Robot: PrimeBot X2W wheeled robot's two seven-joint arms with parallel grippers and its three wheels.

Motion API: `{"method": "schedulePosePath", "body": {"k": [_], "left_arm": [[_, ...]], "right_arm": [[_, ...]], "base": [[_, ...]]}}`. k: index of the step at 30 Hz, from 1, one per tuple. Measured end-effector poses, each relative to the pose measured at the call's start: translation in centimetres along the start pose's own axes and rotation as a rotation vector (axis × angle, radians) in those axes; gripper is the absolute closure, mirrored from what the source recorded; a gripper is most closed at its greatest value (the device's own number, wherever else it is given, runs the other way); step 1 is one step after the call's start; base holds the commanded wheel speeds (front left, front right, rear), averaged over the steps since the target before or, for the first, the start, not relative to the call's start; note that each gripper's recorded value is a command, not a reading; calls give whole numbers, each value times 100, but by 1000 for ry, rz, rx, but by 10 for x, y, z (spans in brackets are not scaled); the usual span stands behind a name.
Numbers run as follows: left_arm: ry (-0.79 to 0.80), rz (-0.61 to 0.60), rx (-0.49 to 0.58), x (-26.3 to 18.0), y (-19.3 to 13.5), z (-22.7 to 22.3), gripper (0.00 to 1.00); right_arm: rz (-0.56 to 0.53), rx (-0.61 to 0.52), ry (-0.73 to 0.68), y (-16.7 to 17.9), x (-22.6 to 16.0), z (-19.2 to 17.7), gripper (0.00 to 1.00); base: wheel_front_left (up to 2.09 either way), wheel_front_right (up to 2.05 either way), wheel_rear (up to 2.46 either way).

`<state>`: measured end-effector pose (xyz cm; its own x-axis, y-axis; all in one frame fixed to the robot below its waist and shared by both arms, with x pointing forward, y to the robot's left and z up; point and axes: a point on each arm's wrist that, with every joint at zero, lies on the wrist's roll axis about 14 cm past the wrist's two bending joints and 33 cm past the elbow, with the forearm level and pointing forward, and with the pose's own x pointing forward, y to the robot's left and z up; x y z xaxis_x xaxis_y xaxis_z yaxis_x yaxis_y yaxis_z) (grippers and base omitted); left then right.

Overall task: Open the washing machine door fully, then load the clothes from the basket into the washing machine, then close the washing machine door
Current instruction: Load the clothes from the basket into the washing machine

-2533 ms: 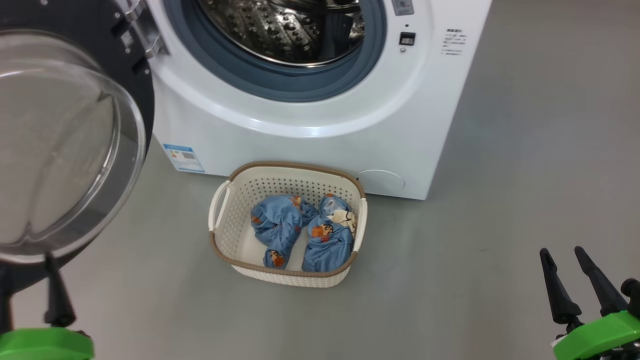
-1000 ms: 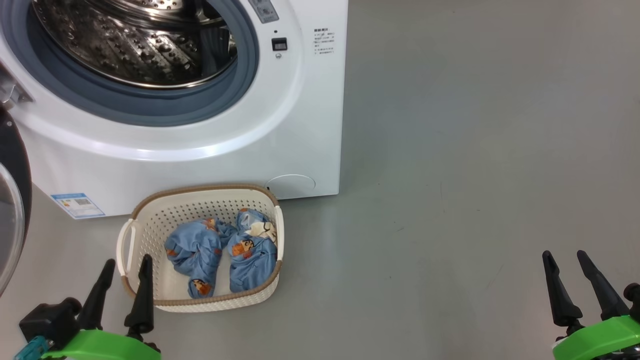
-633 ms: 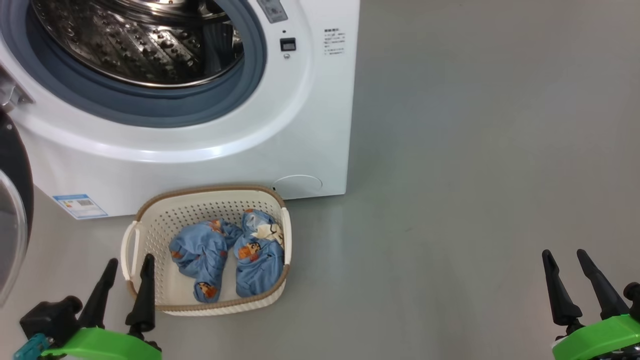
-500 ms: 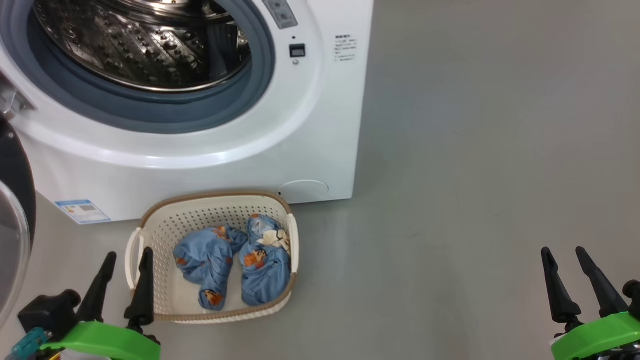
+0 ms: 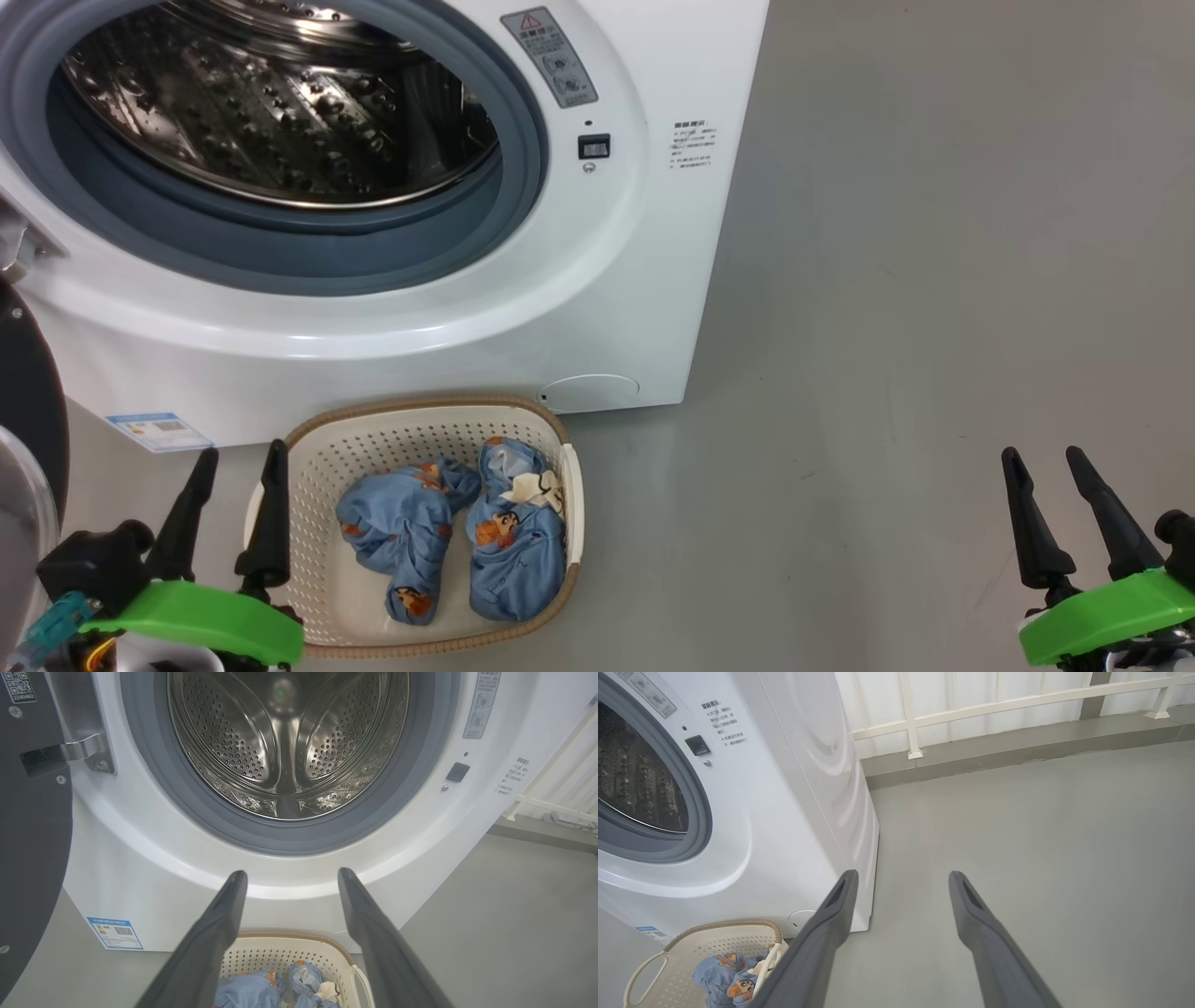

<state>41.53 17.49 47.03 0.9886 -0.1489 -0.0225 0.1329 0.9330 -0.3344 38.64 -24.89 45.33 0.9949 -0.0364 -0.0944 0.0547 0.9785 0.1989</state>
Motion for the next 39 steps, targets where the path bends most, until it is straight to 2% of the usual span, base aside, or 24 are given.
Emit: {"method": "schedulePosePath", "body": {"k": [10,24,39], "left_arm": [[63,41,-24,-3,6,-25,0],[355,81,-72,15,10,-125,0],[649,110,-41,43,29,-217,0]], "right_arm": [[7,4,5,3,6,-3,0],[27,22,30,15,40,-19,0],[52,28,97,22,81,-60,0]], "base": [[1,-1,0],[0,0,0],[0,0,0]]}}
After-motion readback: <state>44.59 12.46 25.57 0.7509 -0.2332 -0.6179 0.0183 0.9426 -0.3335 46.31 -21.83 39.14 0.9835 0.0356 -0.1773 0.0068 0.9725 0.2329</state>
